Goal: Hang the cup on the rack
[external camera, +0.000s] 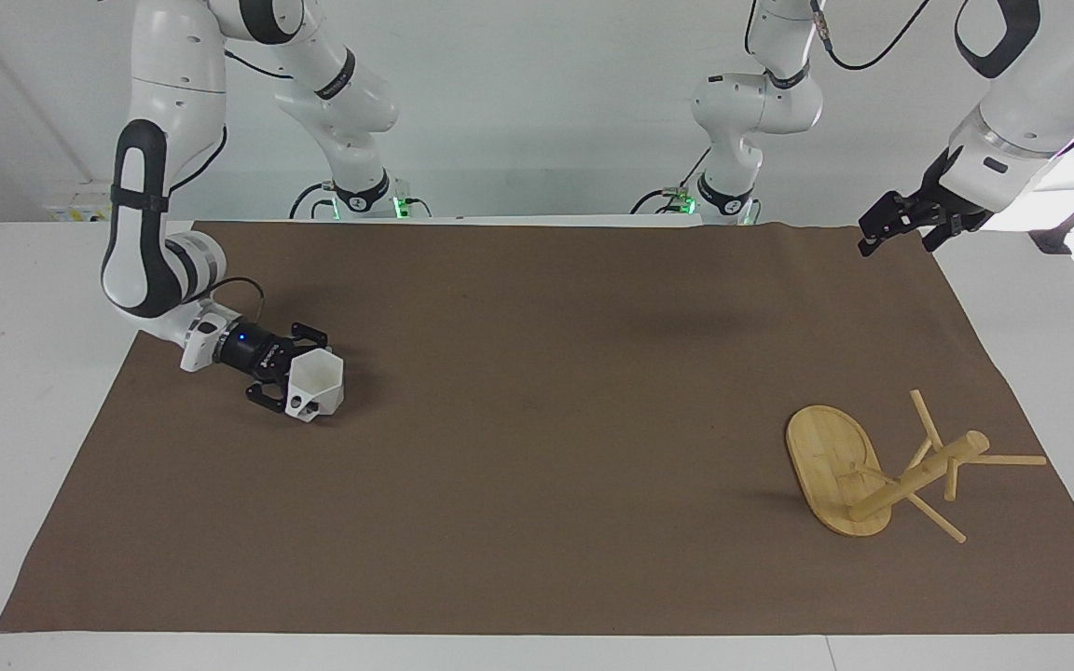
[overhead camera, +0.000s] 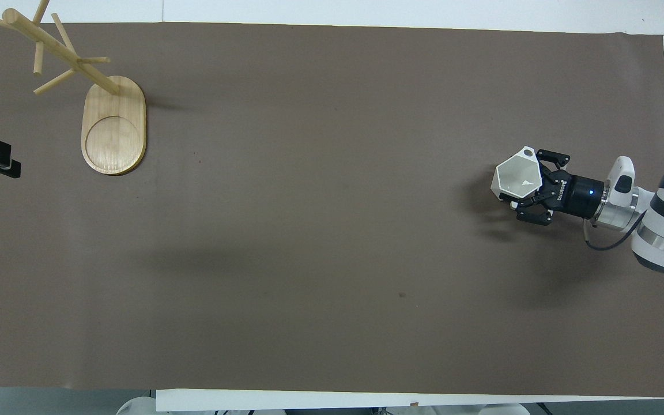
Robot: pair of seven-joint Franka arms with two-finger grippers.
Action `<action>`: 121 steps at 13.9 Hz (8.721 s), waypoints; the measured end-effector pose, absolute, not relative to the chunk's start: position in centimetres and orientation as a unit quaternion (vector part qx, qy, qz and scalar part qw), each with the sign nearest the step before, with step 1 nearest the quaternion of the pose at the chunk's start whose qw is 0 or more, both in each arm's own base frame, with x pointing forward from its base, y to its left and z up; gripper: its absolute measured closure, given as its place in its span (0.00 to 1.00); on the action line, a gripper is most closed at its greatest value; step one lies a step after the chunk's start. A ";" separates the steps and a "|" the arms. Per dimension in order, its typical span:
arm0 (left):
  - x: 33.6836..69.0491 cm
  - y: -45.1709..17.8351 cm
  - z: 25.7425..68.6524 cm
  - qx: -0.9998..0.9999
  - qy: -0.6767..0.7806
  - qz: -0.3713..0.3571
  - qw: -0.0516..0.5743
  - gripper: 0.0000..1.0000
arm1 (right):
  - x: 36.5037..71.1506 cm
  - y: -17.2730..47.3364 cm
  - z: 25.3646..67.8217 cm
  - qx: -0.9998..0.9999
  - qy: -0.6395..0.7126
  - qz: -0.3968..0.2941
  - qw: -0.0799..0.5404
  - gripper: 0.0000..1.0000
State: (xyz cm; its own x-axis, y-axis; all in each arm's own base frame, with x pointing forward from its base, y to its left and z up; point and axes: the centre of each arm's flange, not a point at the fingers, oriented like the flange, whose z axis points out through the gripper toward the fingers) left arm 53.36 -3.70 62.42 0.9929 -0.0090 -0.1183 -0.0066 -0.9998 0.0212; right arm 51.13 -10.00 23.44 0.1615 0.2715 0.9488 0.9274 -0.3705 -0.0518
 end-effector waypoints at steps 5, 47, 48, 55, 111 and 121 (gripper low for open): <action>53.4 -3.7 62.4 0.998 -0.004 -0.059 0.010 0.00 | 52.8 -6.6 26.3 -0.625 -0.461 -0.486 0.401 0.16; 47.2 -37.3 55.4 0.992 0.115 0.002 0.046 0.95 | 51.5 32.5 40.0 -0.633 -0.455 -0.452 0.433 0.16; 47.2 -37.3 55.4 0.992 0.115 0.002 0.047 0.95 | 51.6 32.5 40.0 -0.633 -0.455 -0.452 0.433 0.16; 47.1 -37.5 55.3 0.991 0.126 0.003 0.052 0.95 | 52.1 31.6 40.1 -0.634 -0.450 -0.456 0.432 0.00; 57.6 -8.0 40.3 0.872 0.366 0.267 0.184 0.79 | 52.0 -4.3 62.7 -0.994 -0.015 0.109 0.022 0.00; 54.4 -5.5 46.8 0.933 0.319 0.110 0.127 0.00 | 52.1 -3.6 62.5 -0.993 -0.021 0.111 0.021 0.00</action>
State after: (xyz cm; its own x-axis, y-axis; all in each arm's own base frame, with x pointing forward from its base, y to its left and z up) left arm 54.41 -5.52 46.77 0.7730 0.6223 0.1235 0.5666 -0.7647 0.3069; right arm 52.09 -3.57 62.51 0.9744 0.0473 -0.2199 0.0378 -0.9982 -0.0475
